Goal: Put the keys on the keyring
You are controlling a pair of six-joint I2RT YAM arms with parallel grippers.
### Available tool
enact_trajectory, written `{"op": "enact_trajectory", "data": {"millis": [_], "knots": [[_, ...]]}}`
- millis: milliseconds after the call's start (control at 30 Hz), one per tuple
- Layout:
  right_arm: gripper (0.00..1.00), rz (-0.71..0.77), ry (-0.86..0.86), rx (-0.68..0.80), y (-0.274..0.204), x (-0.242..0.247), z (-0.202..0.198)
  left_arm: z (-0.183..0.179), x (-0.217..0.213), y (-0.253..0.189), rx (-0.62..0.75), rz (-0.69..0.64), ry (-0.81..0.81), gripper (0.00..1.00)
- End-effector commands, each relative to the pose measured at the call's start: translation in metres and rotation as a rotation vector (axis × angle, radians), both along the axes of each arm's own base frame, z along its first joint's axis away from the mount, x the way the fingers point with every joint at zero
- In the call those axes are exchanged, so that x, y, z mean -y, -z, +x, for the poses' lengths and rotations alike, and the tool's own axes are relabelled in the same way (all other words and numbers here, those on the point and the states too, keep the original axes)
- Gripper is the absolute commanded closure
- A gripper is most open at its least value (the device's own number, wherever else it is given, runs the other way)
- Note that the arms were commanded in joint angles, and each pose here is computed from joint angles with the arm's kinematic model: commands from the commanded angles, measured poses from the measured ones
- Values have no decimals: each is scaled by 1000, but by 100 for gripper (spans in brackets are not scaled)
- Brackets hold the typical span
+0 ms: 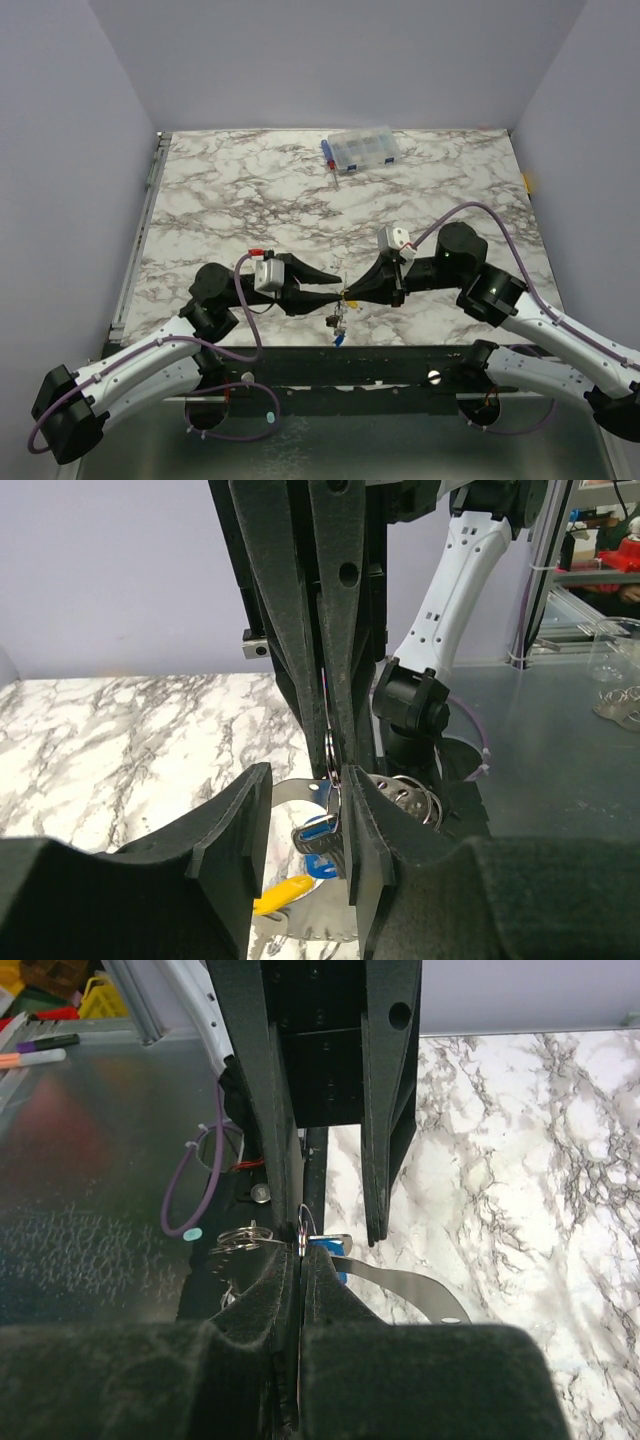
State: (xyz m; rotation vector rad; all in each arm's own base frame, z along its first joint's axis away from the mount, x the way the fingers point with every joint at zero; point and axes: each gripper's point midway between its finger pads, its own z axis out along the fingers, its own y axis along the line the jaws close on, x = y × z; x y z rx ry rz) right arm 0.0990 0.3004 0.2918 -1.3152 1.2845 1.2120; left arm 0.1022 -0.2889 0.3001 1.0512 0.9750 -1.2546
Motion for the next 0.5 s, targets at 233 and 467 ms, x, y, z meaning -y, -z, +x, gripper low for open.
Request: {"op": "enact_trajectory", "data": {"millis": [233, 467], "knots": [[100, 71, -87, 38, -28, -5, -10, -3, 4, 3, -27, 17, 44, 83], [98, 98, -123, 29, -28, -8, -15, 1, 5, -1, -55, 9, 23, 100]]}}
